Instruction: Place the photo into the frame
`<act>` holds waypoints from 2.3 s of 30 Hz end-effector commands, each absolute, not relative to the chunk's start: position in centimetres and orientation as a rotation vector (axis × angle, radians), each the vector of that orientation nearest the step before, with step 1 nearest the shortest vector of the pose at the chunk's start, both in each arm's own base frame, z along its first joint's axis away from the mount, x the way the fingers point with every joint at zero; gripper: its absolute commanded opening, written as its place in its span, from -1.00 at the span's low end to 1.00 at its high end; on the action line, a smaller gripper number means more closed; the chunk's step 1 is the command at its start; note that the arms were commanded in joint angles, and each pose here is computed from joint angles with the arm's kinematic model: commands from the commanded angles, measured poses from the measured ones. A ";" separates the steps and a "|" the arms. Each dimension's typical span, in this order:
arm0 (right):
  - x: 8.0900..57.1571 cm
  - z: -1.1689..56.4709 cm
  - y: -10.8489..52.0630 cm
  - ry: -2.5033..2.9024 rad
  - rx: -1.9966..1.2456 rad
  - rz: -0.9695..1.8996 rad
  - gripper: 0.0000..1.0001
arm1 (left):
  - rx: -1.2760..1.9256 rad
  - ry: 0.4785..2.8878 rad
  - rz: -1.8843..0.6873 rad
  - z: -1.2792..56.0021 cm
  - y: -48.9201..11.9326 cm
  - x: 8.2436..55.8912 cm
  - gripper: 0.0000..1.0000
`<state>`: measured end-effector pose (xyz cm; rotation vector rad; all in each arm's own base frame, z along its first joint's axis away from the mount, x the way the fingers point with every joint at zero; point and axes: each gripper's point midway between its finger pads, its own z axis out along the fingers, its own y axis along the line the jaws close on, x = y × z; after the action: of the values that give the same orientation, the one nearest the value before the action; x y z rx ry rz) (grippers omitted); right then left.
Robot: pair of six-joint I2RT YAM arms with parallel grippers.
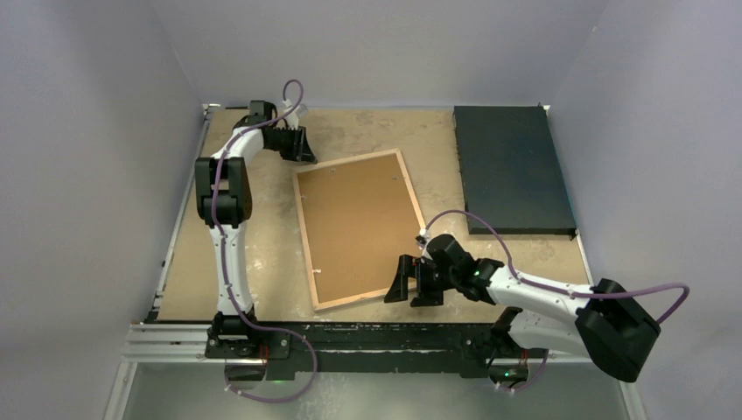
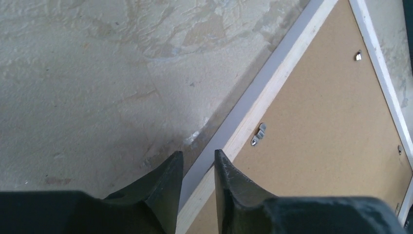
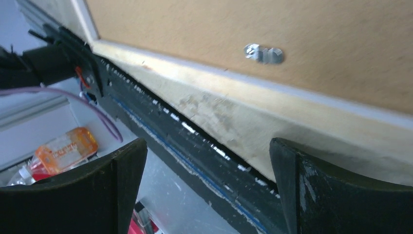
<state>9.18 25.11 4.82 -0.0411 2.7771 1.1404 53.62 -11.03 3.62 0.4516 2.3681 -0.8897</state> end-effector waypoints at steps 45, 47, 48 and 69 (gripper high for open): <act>40.6 17.0 26.8 2.203 0.041 0.591 0.94 | 0.731 2.569 -1.108 6.3 -7.0 29.8 -0.42; 40.3 16.1 27.2 2.246 0.035 0.572 0.94 | 0.656 2.563 -1.034 6.5 -6.2 31.2 -0.42; 40.1 15.5 27.1 2.265 0.036 0.563 0.94 | 0.626 2.565 -0.991 6.3 -5.7 31.8 -0.42; 36.5 12.4 27.4 2.287 0.037 0.590 0.93 | 0.232 2.568 -0.378 10.1 10.3 37.1 -0.24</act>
<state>35.92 26.00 8.39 0.0427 2.4065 0.5151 34.82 3.24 9.09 0.4239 2.5696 -0.7353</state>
